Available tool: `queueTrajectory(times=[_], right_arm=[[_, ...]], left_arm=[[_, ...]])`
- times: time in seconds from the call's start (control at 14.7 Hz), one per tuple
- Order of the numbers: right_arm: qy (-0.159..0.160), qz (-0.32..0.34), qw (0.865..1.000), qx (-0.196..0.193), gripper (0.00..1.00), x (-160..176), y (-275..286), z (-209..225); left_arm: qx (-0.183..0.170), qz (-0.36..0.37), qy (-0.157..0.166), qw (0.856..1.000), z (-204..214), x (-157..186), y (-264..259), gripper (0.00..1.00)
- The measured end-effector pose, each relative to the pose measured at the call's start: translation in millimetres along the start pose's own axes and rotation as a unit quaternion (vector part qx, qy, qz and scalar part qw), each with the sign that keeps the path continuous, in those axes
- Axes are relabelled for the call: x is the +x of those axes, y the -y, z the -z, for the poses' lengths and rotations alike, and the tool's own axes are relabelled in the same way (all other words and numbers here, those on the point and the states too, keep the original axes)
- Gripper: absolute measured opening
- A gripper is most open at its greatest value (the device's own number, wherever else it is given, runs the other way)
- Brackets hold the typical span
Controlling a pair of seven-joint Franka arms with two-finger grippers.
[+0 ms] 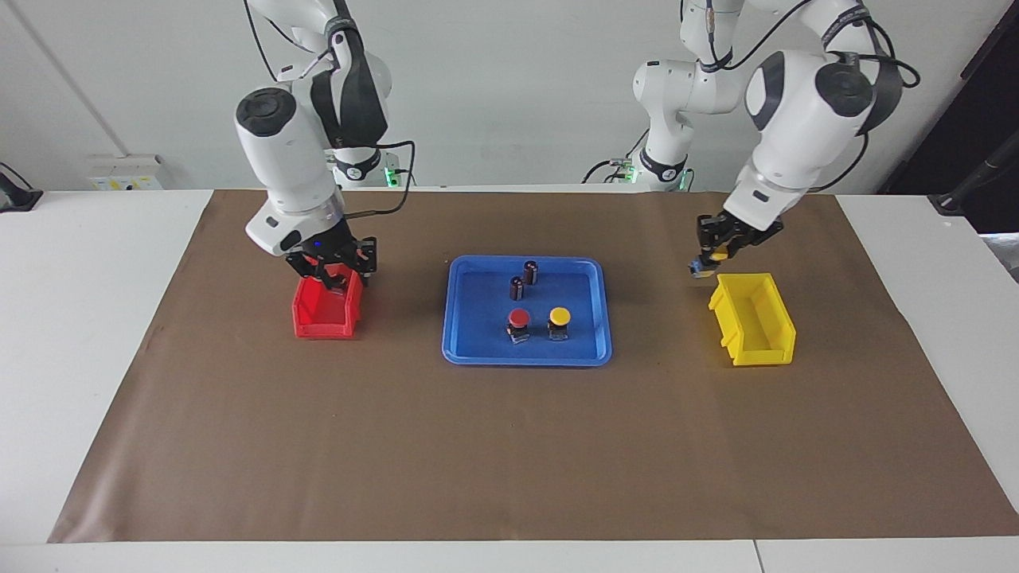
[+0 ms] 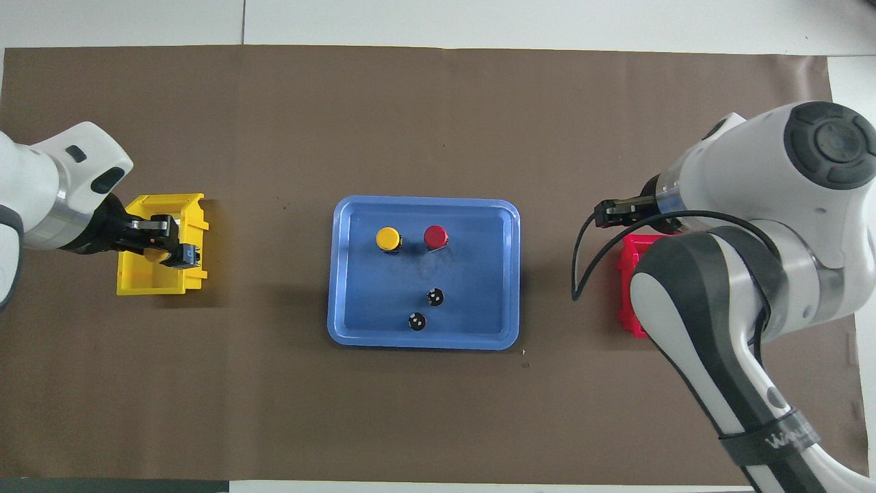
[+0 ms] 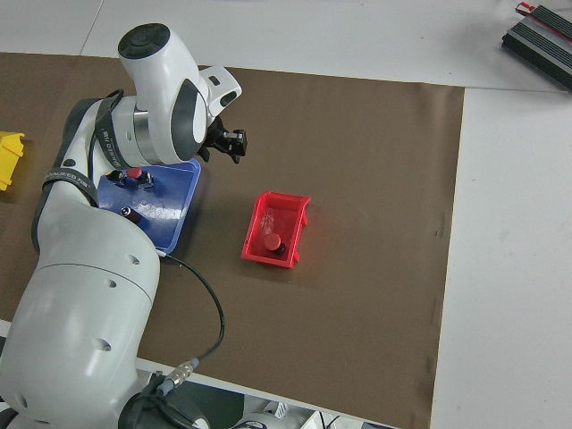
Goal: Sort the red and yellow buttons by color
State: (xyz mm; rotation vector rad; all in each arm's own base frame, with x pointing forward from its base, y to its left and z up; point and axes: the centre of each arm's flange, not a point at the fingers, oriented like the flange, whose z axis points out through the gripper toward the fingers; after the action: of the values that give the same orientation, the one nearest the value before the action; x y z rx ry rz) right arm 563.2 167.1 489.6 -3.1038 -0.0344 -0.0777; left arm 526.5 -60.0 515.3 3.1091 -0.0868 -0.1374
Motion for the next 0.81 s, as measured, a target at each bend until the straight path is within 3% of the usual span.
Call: queueTrajectory(times=[0.14,0.41,0.81], right_arm=[[-0.009,-0.027,1.0,0.011,0.76,11,61,-1],[-0.01,-0.045,0.999,0.017,0.76,19,165,-43],[-0.007,-0.034,0.999,0.016,0.76,12,200,-82]], left_arm=[[-0.002,-0.002,-0.008,1.0,-9,2,36,0.41],[-0.001,-0.008,-0.031,0.999,-46,3,57,0.41],[0.011,-0.011,-0.038,0.999,-73,4,65,0.41]])
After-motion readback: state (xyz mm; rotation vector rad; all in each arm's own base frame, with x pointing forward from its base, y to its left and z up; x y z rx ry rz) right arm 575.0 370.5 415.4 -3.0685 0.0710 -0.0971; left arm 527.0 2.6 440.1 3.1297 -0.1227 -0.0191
